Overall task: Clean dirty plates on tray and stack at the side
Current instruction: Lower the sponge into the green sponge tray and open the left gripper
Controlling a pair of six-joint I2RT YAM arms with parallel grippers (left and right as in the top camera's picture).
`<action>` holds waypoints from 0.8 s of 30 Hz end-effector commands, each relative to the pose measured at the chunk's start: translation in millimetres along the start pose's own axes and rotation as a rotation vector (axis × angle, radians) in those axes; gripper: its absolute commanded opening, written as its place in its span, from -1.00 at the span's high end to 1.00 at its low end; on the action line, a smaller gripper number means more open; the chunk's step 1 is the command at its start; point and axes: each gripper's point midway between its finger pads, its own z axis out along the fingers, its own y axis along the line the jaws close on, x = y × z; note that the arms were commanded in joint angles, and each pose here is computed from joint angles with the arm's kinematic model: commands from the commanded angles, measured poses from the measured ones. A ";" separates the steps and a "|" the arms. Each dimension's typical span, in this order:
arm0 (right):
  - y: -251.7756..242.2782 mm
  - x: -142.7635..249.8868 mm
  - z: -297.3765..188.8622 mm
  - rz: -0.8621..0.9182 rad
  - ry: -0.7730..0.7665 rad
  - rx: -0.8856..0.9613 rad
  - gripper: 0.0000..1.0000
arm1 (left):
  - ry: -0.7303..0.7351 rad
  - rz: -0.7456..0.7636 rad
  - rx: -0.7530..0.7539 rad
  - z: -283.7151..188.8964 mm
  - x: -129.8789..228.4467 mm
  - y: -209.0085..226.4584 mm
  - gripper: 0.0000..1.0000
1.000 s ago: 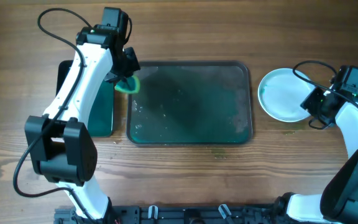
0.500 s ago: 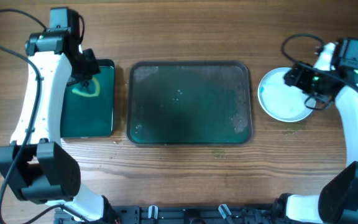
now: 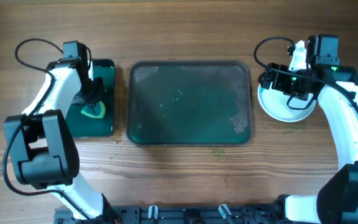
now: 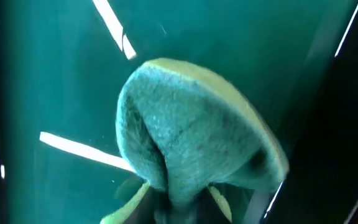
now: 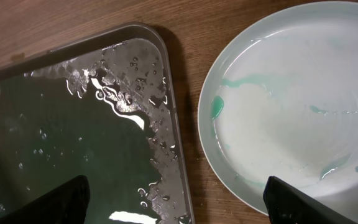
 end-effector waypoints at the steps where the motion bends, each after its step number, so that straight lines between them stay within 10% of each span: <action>1: 6.2 -2.0 -5.5 -0.028 -0.011 -0.021 -0.82 | -0.013 0.010 0.010 -6.0 -4.9 -0.4 0.25; 6: 8.6 -2.3 -14.1 -0.049 -0.020 -0.022 -0.91 | -0.056 -0.018 0.027 -48.2 -20.3 -0.6 -0.99; 14: 28.7 -14.4 -77.7 -0.112 -0.124 -0.036 -0.99 | -0.269 -0.027 0.103 -145.4 -45.2 -4.1 -1.00; 24: 49.1 11.4 -183.6 -0.170 -0.359 -0.042 -0.99 | -0.292 -0.027 0.104 -154.2 -45.1 -3.2 -1.00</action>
